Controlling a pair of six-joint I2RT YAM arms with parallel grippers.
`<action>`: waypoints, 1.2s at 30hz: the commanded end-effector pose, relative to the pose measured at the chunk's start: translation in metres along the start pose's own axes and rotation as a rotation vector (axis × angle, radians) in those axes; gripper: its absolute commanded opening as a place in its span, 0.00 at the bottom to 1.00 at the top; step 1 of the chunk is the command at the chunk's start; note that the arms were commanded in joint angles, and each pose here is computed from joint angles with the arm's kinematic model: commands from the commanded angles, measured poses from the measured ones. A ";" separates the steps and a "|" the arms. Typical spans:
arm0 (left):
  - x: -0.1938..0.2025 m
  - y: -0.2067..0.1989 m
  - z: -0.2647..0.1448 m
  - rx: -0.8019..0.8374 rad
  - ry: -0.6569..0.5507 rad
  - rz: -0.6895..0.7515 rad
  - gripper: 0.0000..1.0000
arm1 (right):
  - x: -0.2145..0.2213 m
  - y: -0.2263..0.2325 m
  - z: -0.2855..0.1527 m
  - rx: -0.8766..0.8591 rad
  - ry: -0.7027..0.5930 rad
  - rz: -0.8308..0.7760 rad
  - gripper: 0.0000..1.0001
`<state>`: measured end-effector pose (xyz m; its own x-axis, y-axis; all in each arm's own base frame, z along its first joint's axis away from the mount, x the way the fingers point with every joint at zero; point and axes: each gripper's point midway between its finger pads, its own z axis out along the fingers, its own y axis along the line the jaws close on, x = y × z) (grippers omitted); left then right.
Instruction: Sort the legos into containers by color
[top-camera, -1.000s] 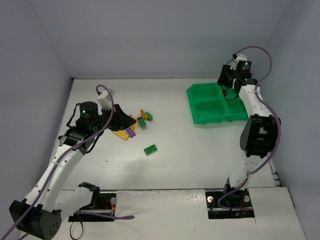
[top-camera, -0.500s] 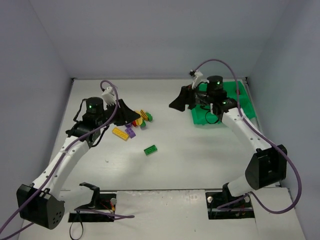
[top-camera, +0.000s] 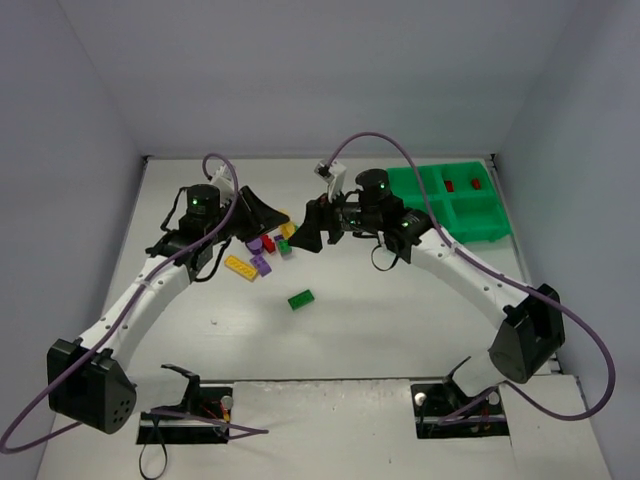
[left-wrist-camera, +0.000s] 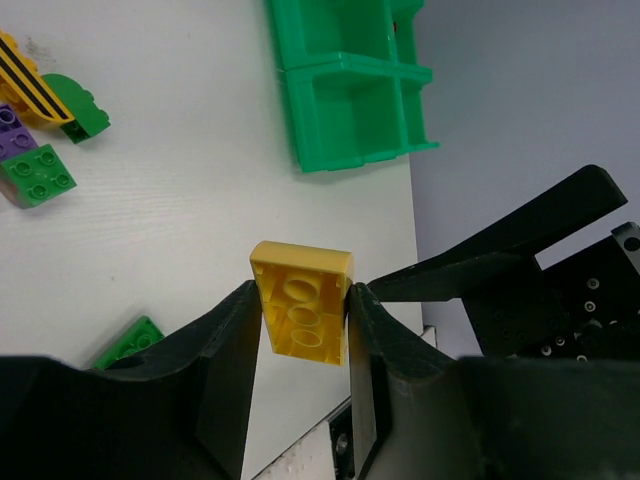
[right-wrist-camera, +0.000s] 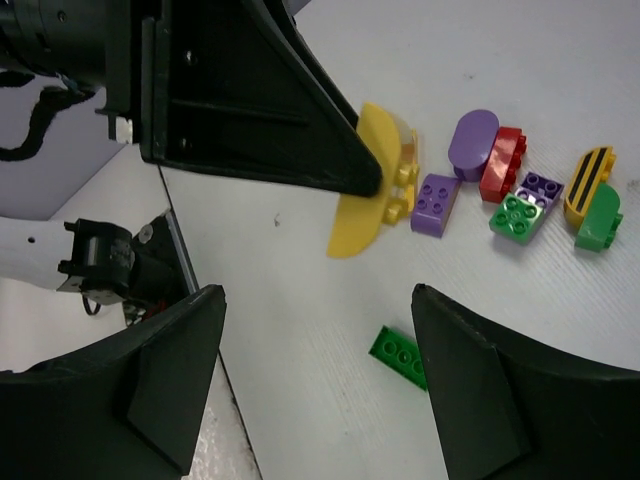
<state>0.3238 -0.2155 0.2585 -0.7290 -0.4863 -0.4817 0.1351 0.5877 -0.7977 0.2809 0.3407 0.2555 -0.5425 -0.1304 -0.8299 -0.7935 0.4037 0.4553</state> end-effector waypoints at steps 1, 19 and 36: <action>-0.023 -0.039 -0.007 0.084 -0.080 -0.015 0.08 | -0.041 0.012 0.011 0.008 -0.106 -0.089 0.71; -0.020 -0.042 -0.005 0.076 -0.063 -0.050 0.08 | -0.046 -0.017 0.040 0.202 -0.079 -0.127 0.51; -0.018 -0.040 -0.001 0.068 -0.044 -0.037 0.15 | -0.048 -0.027 0.040 0.270 -0.083 -0.155 0.00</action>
<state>0.3289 -0.2218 0.2582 -0.7298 -0.5452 -0.4126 0.0452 0.5637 -0.8247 0.3237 0.3687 0.2326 -0.4763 -0.2023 -0.8557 -0.7472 0.6061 0.2726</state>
